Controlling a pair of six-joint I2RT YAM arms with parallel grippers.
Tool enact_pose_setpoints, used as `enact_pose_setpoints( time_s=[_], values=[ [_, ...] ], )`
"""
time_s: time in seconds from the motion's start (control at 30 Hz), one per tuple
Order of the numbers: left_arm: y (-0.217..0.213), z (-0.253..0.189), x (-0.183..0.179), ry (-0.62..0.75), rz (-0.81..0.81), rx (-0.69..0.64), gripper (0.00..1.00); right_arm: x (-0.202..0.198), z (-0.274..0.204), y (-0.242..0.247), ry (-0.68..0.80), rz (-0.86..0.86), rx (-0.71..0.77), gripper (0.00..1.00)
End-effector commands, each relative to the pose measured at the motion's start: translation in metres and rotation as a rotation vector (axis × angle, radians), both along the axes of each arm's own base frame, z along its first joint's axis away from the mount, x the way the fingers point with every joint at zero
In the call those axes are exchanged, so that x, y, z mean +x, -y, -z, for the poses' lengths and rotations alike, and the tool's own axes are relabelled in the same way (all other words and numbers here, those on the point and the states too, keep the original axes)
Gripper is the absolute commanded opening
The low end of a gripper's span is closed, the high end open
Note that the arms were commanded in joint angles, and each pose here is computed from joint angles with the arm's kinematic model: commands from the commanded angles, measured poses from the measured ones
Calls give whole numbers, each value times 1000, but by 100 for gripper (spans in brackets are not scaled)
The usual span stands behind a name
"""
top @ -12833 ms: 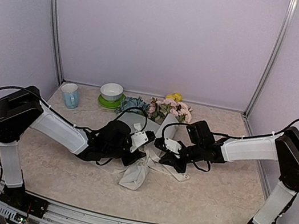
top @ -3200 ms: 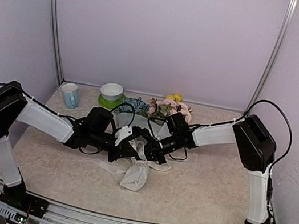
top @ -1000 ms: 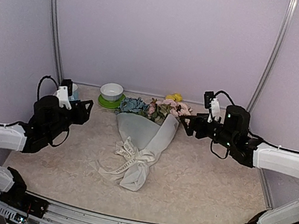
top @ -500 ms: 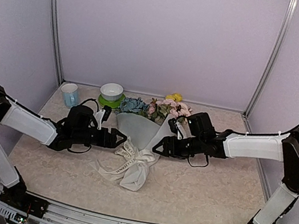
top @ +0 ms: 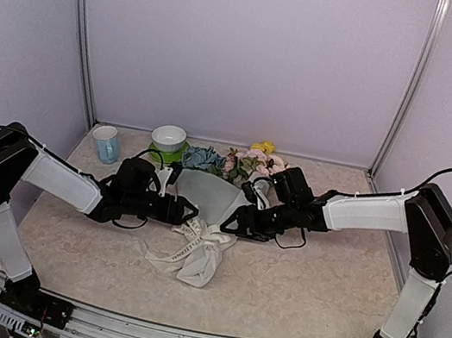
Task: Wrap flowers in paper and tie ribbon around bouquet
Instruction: Adjust the half-tied ribbon on the folded bouquet.
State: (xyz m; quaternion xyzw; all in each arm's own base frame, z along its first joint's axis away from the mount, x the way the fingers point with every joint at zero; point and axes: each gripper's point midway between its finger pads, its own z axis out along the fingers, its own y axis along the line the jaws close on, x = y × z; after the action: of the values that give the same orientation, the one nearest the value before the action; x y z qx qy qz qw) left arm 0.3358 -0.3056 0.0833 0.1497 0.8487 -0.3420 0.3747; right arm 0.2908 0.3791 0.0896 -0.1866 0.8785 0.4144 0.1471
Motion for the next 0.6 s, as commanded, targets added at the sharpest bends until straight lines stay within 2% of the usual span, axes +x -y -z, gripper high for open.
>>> enact_pose_setpoints(
  time_s=[0.0, 0.07, 0.23, 0.3, 0.33, 0.43, 0.57],
  values=[
    [-47, -6, 8, -51, -116, -25, 80, -12, -1, 0, -33, -47, -7, 66],
    [-66, -4, 3, -66, -137, -57, 81, -17, 5, 0, -60, -65, -16, 65],
    [-80, 35, -17, -116, -152, 137, 79, -20, 4, 0, -80, -82, -23, 60],
    [-75, 43, -25, -139, -104, 156, 81, -18, 2, 3, -67, -74, -40, 57],
    [-69, 46, -30, -155, -58, 141, 83, -19, 3, 3, -66, -74, -39, 55],
    [-62, 53, -30, -202, -51, 73, 85, -21, 2, -1, -81, -83, -4, 45],
    [-58, 40, -12, -178, -89, -47, 86, -19, 4, -1, -72, -75, -1, 44]
  ],
)
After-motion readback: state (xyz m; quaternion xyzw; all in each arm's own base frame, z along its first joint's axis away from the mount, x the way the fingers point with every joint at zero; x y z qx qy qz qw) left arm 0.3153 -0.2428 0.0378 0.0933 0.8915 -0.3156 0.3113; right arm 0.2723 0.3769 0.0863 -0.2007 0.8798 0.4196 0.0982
